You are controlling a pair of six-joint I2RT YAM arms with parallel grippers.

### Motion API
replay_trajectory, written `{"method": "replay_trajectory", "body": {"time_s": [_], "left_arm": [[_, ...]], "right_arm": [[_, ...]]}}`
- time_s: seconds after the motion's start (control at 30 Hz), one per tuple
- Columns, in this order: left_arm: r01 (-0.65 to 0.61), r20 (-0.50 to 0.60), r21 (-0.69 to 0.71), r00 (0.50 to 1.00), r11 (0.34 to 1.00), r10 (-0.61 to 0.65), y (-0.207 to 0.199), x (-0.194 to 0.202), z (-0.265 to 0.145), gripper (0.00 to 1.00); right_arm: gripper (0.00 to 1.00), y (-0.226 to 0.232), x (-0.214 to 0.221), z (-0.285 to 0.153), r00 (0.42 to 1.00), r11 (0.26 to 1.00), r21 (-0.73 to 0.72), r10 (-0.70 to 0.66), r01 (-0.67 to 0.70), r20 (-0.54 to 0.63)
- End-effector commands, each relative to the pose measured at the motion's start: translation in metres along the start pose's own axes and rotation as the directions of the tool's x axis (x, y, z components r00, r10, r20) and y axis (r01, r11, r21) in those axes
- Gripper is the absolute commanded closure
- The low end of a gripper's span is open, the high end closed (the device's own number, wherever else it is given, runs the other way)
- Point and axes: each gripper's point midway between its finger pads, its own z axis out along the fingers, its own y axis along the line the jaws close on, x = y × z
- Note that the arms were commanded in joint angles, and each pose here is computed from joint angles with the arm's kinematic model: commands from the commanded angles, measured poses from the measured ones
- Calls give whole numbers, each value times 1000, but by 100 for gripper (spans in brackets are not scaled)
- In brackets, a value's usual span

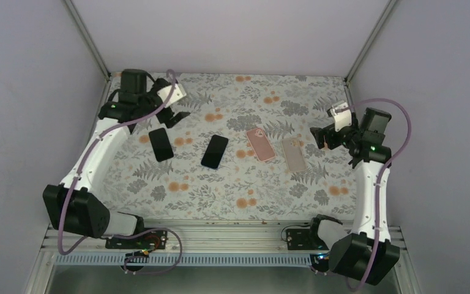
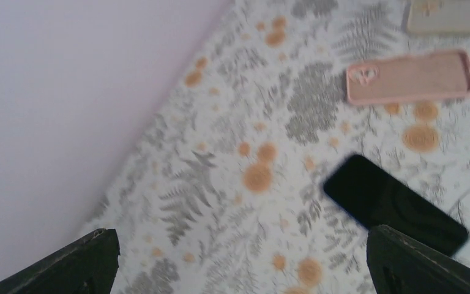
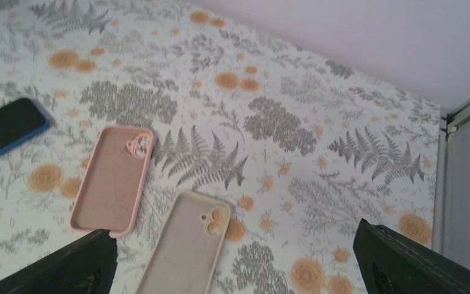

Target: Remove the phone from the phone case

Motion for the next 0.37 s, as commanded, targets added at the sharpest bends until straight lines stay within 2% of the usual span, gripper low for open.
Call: {"method": "replay_trajectory", "body": {"time_s": [0.0, 0.13, 0.33], "left_arm": [[41, 154, 82, 987, 996, -53, -4, -37, -24, 0], [67, 166, 9, 984, 998, -68, 10, -40, -39, 0], [124, 180, -58, 977, 991, -112, 32, -34, -56, 0]], "right_arm": [[0, -10, -33, 1, 979, 997, 40, 62, -71, 195], [0, -18, -34, 3, 964, 988, 78, 109, -131, 242], [0, -8, -25, 3, 967, 993, 76, 64, -85, 245]]}}
